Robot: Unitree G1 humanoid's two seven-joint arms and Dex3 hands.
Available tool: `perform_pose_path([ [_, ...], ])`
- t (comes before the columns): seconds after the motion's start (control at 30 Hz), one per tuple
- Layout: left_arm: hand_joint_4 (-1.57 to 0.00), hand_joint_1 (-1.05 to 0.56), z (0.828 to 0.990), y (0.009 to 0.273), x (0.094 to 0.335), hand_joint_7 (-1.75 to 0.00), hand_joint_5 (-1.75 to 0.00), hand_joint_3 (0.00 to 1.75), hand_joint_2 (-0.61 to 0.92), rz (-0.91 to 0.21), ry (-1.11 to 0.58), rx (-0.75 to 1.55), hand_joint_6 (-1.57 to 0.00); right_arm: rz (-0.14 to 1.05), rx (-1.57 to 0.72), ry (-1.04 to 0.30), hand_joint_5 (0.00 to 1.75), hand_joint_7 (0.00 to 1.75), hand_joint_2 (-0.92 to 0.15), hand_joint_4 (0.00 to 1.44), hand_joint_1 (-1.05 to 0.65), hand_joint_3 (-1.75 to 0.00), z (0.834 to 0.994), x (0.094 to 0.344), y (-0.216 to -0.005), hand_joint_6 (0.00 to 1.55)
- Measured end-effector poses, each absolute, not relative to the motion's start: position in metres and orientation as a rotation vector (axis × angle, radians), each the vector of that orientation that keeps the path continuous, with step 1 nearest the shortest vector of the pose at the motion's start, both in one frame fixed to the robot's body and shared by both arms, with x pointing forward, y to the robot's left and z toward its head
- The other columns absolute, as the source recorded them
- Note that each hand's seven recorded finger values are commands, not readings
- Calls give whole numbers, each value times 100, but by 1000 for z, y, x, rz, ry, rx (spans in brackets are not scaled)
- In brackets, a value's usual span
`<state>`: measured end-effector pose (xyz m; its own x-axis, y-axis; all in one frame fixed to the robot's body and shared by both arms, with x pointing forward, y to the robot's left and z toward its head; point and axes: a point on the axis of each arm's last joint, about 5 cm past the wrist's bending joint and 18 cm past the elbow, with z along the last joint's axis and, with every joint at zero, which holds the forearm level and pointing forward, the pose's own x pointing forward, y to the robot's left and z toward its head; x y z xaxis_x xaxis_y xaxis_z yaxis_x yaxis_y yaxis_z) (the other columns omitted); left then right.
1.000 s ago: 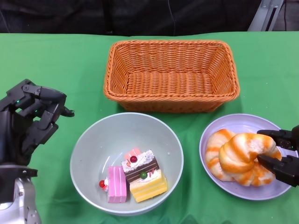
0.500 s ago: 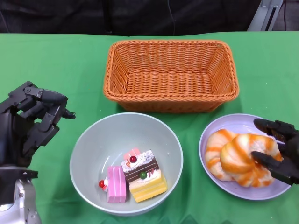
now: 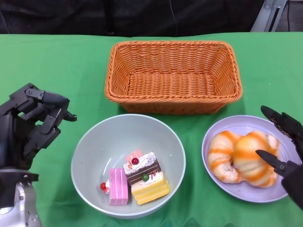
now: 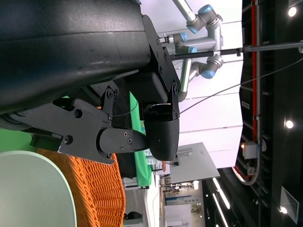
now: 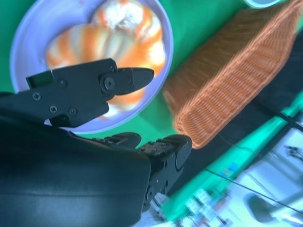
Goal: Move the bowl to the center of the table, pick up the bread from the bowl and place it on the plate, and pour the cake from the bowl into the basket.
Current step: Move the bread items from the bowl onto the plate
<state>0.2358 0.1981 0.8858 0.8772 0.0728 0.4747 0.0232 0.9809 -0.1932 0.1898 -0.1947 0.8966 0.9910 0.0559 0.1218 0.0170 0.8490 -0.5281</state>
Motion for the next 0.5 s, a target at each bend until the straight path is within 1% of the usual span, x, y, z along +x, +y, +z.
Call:
perform_pose_path([
  [0.1,-83,-15,886,198,236,-91,-131,30,92,26,-501,-195,-96,3,-572,-233,13,3,-89,29,-28,-11,886,188,-195,40],
  [0.2,-84,-15,886,198,236,-91,-131,30,92,26,-502,-195,-96,-5,-574,-271,13,3,-89,29,-28,-11,882,189,-196,41],
  [0.23,-84,-14,886,198,236,-91,-131,31,92,26,-502,-195,-96,-10,-542,-282,25,9,-88,44,-13,-15,881,189,-197,57],
  [0.27,-84,-14,886,198,236,-91,-131,31,92,26,-502,-195,-96,-20,-484,-299,37,9,-81,45,-8,-28,881,190,-196,64],
  [0.3,-84,-14,886,198,236,-91,-131,31,92,26,-502,-195,-96,-31,-424,-321,53,8,-69,47,-4,-52,883,191,-194,72],
  [0.33,-84,-14,886,198,236,-91,-131,31,92,26,-502,-196,-96,-42,-371,-347,62,10,-64,54,-3,-63,885,193,-193,80],
  [0.4,-85,-15,886,198,236,-91,-130,31,92,25,-502,-196,-96,-62,-305,-398,75,14,-61,63,-2,-71,889,195,-191,89],
  [0.43,-85,-15,886,198,236,-90,-130,30,92,24,-502,-195,-96,-66,-280,-416,91,21,-64,66,0,-68,890,195,-191,93],
  [0.47,-85,-15,886,199,236,-90,-130,30,92,24,-502,-193,-96,-66,-248,-439,105,34,-67,66,2,-64,891,195,-189,92],
  [0.5,-85,-16,886,200,236,-90,-130,30,92,23,-502,-191,-96,-62,-218,-463,112,52,-69,66,3,-62,892,195,-188,86],
])
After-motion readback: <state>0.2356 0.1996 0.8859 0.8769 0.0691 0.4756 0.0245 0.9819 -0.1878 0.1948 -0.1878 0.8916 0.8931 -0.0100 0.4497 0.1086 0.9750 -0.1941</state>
